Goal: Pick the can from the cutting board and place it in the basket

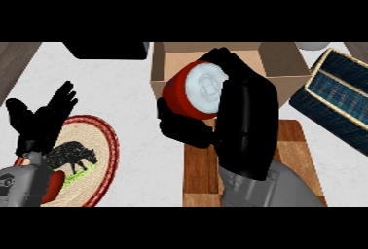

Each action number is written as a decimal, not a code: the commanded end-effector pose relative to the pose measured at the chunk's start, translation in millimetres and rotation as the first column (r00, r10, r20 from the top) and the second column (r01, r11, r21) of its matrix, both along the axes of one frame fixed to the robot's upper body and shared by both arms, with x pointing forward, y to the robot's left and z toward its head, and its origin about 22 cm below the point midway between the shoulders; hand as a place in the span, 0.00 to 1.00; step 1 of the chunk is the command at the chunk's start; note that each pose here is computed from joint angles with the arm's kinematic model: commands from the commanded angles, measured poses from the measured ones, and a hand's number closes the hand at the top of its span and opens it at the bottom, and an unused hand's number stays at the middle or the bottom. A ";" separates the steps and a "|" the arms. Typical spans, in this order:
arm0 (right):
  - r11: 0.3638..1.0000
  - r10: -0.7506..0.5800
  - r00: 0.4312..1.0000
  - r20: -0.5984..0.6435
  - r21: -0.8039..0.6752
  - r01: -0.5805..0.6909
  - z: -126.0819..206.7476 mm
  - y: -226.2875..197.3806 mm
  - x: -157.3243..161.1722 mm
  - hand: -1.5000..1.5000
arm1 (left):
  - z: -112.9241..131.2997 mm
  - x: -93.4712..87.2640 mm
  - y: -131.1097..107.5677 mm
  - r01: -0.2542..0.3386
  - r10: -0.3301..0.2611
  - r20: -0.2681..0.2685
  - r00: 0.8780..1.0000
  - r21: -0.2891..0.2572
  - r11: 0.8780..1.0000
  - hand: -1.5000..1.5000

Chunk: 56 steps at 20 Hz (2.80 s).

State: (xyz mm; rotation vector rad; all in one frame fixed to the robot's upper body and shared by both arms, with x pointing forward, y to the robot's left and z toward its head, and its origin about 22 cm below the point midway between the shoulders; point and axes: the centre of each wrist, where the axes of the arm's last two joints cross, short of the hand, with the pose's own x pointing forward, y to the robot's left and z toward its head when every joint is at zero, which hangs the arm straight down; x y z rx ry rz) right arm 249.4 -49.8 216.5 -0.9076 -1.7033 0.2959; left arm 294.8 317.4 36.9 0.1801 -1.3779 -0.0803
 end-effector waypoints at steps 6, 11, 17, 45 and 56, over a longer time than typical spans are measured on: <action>0.970 -0.240 0.970 -0.032 0.028 0.241 76.3 -5.0 33.1 1.00 | 3.2 -2.1 1.8 -0.020 0.020 0.009 1.000 0.004 1.000 0.50; 0.948 -0.317 0.948 0.025 0.019 0.317 106.4 -27.8 65.6 1.00 | 2.6 7.9 -10.2 0.019 -0.019 -0.001 1.000 0.005 1.000 0.50; 0.892 -0.450 0.893 -0.003 -0.061 0.449 116.3 -81.6 97.7 1.00 | 1.9 -6.0 -8.2 -0.012 0.012 0.015 1.000 0.009 1.000 0.50; 0.723 -0.688 0.725 -0.039 0.050 0.689 -2.2 -268.7 115.3 0.00 | -1.2 -5.0 -3.1 -0.018 0.018 -0.009 1.000 0.015 1.000 0.50; 0.766 -0.641 0.764 0.071 0.132 0.629 13.1 -309.9 117.5 0.00 | 9.2 5.2 -1.8 -0.003 0.003 0.012 1.000 0.009 1.000 0.50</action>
